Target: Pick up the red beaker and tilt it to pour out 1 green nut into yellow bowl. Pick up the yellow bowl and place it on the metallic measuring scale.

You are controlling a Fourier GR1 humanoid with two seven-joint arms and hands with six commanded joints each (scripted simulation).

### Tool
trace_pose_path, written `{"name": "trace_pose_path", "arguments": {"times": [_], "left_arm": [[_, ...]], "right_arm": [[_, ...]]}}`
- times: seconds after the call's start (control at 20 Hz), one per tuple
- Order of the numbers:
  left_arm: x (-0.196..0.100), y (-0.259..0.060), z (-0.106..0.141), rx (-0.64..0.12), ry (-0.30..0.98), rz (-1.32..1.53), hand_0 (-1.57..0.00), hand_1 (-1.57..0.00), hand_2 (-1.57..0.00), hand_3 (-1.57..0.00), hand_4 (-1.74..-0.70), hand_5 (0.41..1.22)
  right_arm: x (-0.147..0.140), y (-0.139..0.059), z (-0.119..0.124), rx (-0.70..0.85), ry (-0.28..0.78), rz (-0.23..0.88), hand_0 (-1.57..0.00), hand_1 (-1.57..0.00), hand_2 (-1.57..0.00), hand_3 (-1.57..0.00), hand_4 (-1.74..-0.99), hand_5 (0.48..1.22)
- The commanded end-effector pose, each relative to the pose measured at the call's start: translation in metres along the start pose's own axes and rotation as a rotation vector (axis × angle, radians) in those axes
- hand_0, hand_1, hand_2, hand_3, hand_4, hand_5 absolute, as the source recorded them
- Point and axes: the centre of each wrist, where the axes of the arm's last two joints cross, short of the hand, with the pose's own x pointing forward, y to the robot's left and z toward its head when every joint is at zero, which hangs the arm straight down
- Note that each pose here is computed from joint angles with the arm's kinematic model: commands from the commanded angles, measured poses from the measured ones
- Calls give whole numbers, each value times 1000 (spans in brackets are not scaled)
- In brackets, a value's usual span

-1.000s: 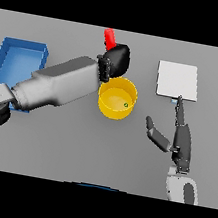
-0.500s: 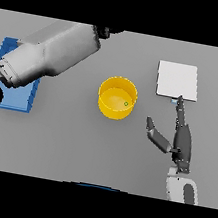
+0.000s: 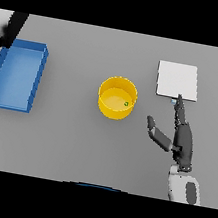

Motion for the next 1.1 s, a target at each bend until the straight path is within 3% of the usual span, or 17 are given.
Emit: {"name": "trace_pose_path", "arguments": {"times": [0.0, 0.25, 0.5, 0.85, 1.05], "left_arm": [[-16, -7, 1, 17, 13, 97, -1571, -1571, -1562, -1383, -1735, 1221], [-87, -56, 20, 57, 226, 458, -1571, -1571, -1568, -1414, -1739, 1221], [-117, -122, 53, 116, 444, 723, -1571, -1571, -1570, -1451, -1740, 1221], [-101, -197, 118, 68, 617, 871, -1571, -1571, -1571, -1449, -1741, 1221], [-86, -222, 137, 36, 671, 922, -1571, -1571, -1571, -1493, -1741, 1221]], "right_arm": [[-1, 1, 0, 0, -10, 10, 1, 1, 1, 1, -1222, 590], [-4, -4, -3, 17, -23, 41, 1, 1, 1, 1, -1223, 591], [-2, -6, -4, 34, -28, 66, 1, 1, 1, 1, -1209, 620], [-2, -3, -5, 51, -27, 88, 1, 1, 1, 1, -1215, 664], [1, -4, -5, 50, -36, 89, 1, 1, 1, 1, -1216, 664]]}}
